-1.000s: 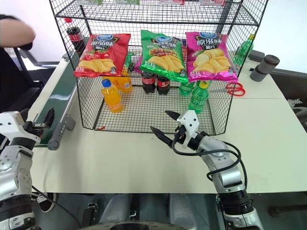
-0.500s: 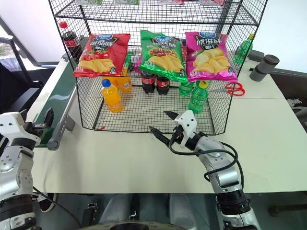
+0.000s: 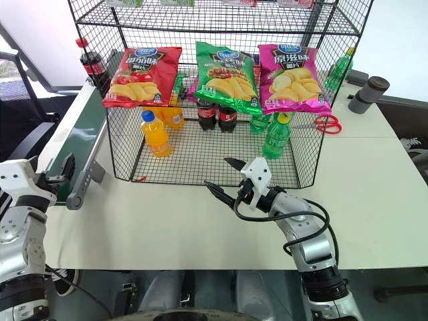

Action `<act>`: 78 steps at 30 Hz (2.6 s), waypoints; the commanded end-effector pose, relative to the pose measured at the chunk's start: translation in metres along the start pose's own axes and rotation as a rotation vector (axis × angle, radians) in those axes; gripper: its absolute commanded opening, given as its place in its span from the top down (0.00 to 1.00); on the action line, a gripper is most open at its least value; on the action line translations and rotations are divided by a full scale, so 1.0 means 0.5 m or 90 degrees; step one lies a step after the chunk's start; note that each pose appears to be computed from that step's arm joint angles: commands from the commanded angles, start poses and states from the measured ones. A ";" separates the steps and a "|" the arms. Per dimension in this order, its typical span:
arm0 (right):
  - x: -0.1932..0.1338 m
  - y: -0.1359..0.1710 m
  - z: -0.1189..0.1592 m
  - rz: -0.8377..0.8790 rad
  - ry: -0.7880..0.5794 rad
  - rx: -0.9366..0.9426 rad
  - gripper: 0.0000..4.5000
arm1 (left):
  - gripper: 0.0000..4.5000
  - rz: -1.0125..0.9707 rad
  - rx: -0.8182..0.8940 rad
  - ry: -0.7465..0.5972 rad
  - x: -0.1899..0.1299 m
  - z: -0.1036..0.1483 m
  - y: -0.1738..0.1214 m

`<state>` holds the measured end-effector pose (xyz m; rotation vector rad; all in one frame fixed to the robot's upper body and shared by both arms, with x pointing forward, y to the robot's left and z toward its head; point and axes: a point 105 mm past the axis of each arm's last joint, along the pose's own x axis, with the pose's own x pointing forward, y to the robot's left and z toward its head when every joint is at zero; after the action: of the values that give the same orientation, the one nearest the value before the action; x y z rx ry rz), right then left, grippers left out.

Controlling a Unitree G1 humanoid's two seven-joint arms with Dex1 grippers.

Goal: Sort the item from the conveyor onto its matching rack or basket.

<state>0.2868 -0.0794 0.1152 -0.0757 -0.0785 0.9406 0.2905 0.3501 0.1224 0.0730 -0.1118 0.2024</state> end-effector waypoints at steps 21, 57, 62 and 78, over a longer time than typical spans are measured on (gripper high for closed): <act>0.010 -0.001 0.015 0.019 -0.024 -0.029 0.01 | 0.00 0.020 0.010 -0.039 -0.010 0.026 0.036; 0.022 0.000 0.023 0.025 -0.029 -0.030 0.01 | 0.00 0.027 0.024 -0.052 0.000 0.042 0.036; 0.025 0.002 0.023 0.026 -0.030 -0.029 0.01 | 0.00 0.022 0.029 -0.047 0.000 0.041 0.030; 0.018 0.032 0.021 0.097 -0.019 -0.017 0.01 | 0.00 -0.002 0.031 -0.029 -0.002 0.033 0.011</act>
<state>0.2819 -0.0649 0.1134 -0.0787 -0.0617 1.0775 0.2877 0.3554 0.1242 0.0952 -0.1104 0.2094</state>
